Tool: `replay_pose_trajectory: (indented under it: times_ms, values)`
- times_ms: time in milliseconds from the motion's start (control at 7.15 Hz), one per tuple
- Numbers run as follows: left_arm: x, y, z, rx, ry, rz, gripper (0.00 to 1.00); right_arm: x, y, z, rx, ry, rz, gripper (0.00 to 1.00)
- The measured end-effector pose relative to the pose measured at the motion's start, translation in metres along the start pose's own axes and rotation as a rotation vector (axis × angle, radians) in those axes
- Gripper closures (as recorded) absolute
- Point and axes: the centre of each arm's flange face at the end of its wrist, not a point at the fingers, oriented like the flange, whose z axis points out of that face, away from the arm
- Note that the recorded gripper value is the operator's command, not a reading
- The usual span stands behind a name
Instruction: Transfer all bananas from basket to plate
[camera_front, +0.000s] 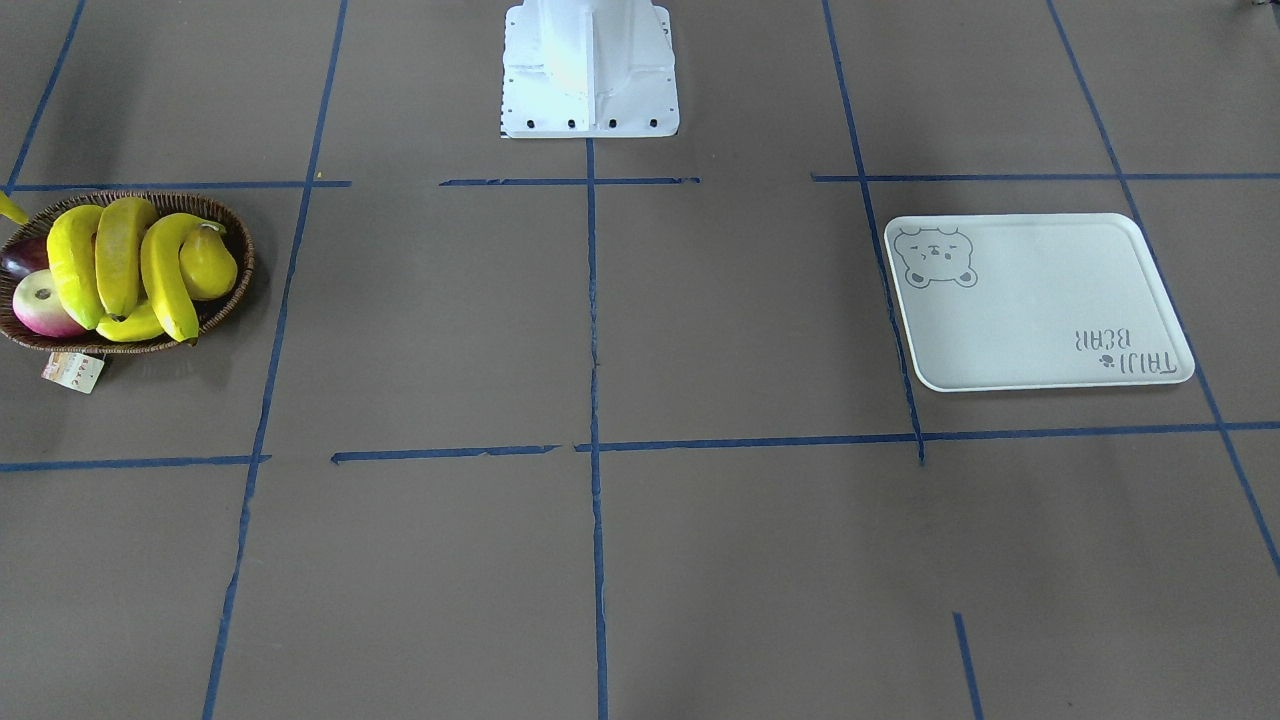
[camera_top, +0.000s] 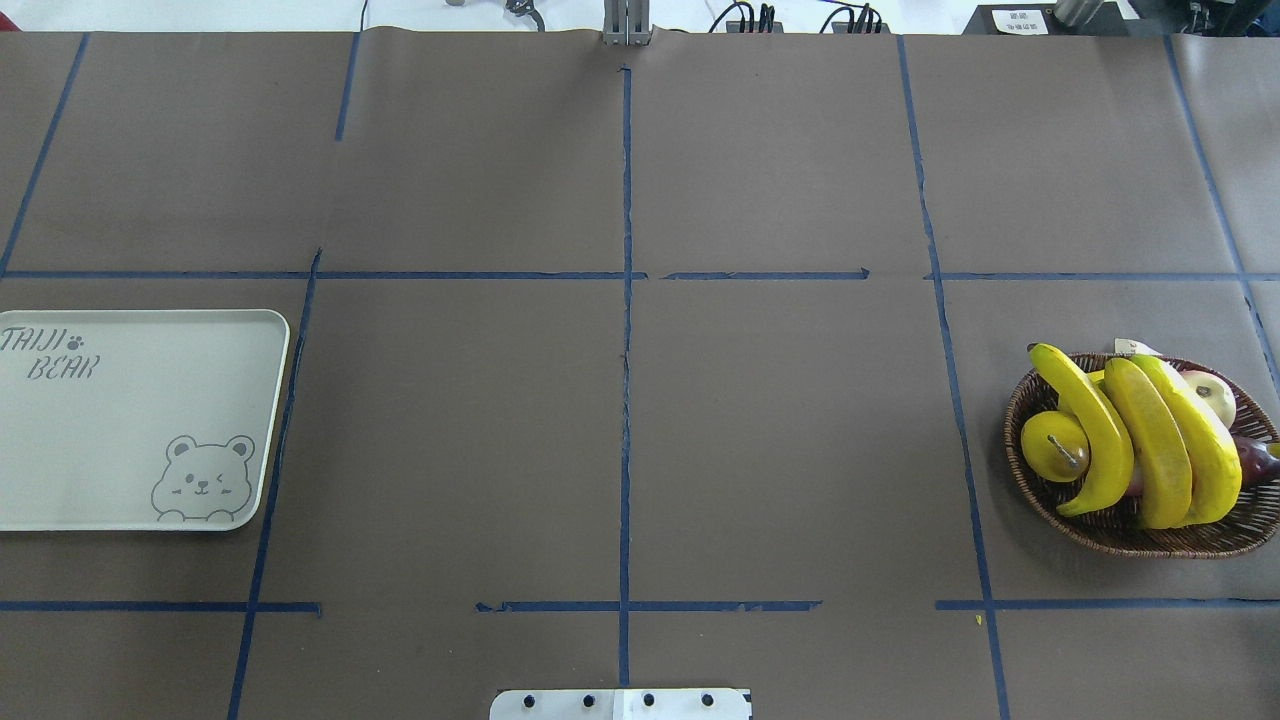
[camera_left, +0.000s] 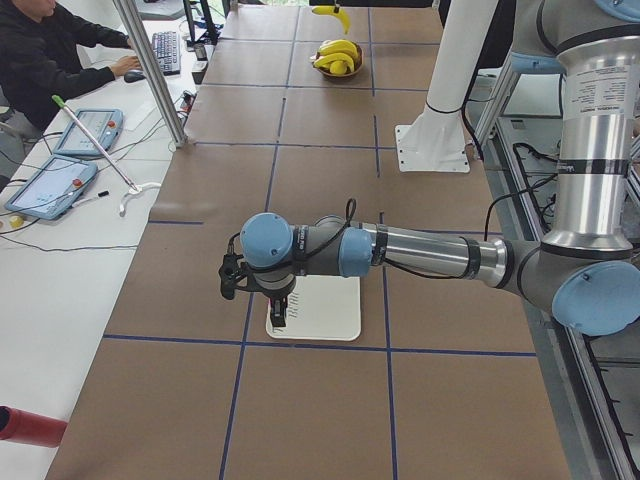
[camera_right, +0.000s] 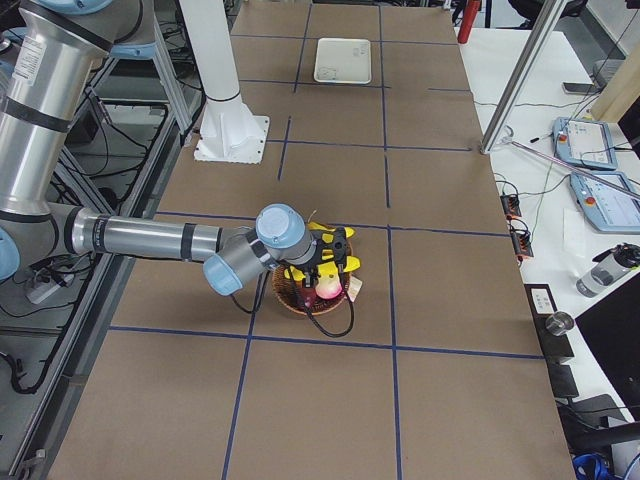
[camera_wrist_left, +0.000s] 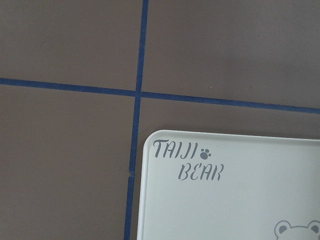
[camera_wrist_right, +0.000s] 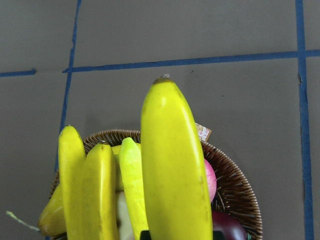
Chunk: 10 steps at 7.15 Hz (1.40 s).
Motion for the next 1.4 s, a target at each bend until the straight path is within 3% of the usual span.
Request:
replay_pose_trajectory:
  times_ms: [420,699,1119,1398]
  values:
    - [0.019,-0.003,-0.009,0.02,0.009,0.032,0.0,-0.11,-0.091,-0.013,-0.043,-0.04,0.0,1.0]
    - [0.072,-0.014,-0.002,0.047,0.026,0.039,0.0,-0.225,-0.133,0.038,-0.112,-0.038,0.001,1.0]
    - [0.167,-0.028,0.053,0.117,0.157,0.012,0.01,-0.362,-0.129,0.092,-0.176,-0.105,0.013,0.99]
    - [0.262,-0.035,0.09,0.137,0.277,-0.055,0.01,-0.428,-0.11,0.11,-0.148,-0.144,0.049,0.99]
